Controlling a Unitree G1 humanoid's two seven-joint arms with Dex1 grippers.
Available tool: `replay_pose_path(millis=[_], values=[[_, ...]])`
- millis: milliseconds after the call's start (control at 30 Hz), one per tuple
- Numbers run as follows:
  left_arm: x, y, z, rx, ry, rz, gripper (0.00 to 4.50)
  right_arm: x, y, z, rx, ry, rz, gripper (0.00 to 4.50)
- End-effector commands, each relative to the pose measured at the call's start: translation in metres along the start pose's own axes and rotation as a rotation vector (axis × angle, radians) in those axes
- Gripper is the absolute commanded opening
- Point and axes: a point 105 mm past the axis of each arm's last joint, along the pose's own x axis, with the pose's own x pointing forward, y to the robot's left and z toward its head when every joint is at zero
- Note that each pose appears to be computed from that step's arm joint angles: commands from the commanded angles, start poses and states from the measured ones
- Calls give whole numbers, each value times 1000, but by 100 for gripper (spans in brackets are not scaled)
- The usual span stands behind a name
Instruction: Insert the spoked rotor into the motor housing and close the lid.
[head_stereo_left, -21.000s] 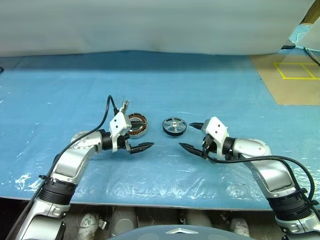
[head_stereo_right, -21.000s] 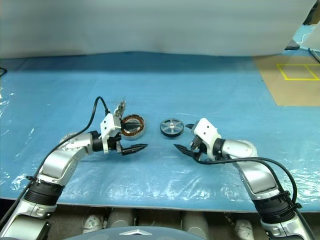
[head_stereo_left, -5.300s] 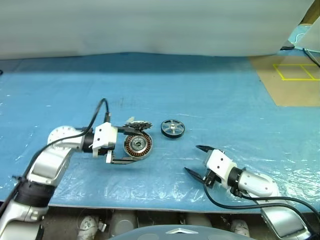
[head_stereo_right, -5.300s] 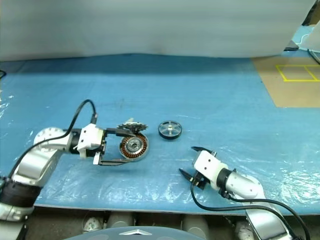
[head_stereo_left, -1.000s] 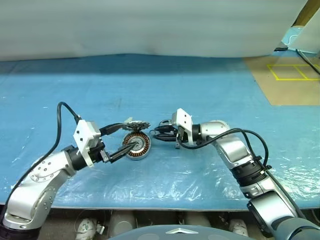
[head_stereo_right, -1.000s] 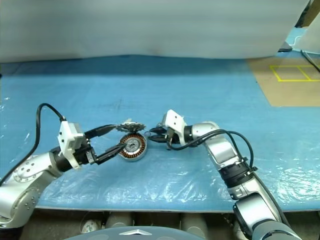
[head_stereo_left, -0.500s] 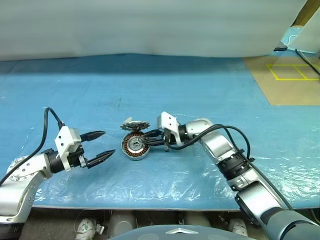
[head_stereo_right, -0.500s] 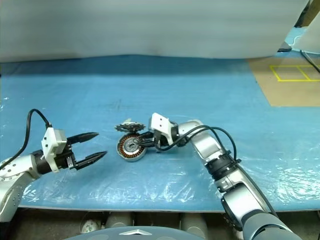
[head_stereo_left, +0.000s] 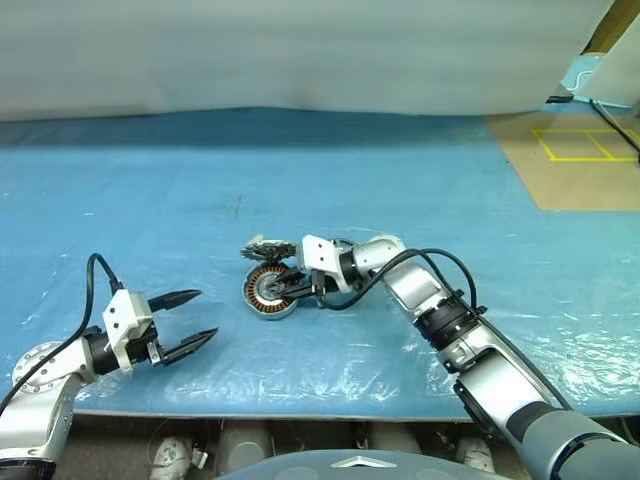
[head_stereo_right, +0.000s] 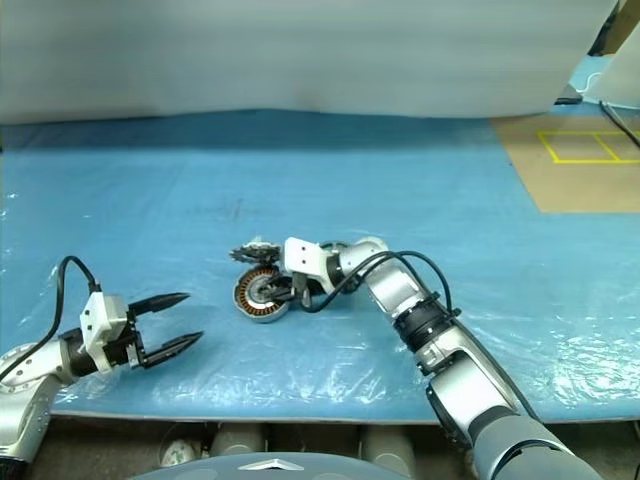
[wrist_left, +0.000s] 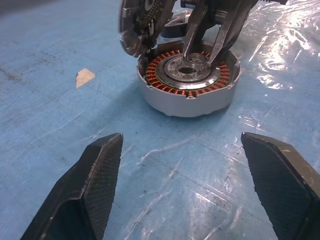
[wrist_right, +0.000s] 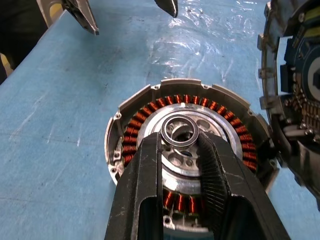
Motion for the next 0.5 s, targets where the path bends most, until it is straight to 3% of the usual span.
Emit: replay_pose_path(millis=[33, 500], values=[[1, 0, 4, 28, -20, 0, 398, -4, -5, 9, -47, -15, -5, 66], [8, -2, 0, 28, -16, 10, 398, -1, -10, 16, -32, -41, -18, 66]])
